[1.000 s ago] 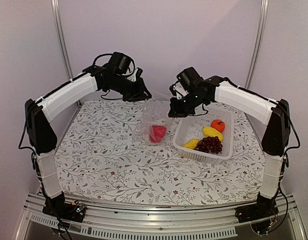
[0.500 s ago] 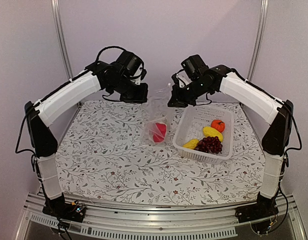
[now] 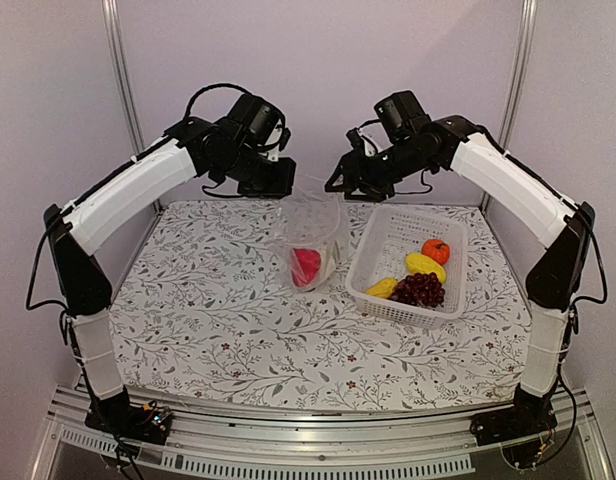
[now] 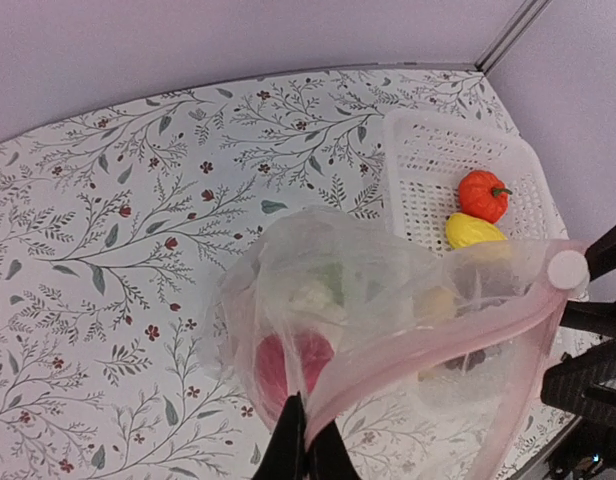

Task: Place the food in the zip-top bag and seal the zipper
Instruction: Adjust the zipper food storage bag, then pick up the fake fruit from the bin.

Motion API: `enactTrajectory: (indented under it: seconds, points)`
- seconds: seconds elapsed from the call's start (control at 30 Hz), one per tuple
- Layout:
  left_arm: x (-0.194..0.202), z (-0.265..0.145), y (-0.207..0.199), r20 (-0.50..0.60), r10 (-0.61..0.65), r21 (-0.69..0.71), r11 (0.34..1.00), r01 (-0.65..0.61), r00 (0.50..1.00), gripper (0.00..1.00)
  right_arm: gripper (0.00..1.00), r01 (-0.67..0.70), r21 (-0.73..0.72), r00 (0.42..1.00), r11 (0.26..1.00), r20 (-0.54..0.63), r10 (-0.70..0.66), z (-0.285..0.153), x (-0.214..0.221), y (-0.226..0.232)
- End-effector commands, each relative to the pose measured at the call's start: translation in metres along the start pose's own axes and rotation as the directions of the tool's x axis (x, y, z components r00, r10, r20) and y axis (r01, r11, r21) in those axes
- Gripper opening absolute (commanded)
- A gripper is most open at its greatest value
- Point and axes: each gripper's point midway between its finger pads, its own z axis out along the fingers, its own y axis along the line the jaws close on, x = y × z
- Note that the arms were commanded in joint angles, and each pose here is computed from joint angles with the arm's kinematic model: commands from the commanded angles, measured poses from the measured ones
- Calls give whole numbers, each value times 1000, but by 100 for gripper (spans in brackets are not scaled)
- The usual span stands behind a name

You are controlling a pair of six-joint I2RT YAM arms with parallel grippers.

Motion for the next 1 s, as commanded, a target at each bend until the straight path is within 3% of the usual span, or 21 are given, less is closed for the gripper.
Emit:
enactTrajectory:
  seconds: [0.0, 0.23, 0.97]
  points:
    - [10, 17, -4, -42, -22, 30, 999, 23, 999, 0, 55, 5, -9, 1000, 1000, 27, -5, -45, -4, 4]
    - [9, 19, -6, -43, -49, 58, 997, 52, 998, 0, 58, 22, 111, 999, 994, 45, -27, -64, 21, -38]
    - [11, 9, -2, -35, -54, 73, 996, 57, 998, 0, 54, -205, 259, 961, 944, -130, 244, -10, 140, -144]
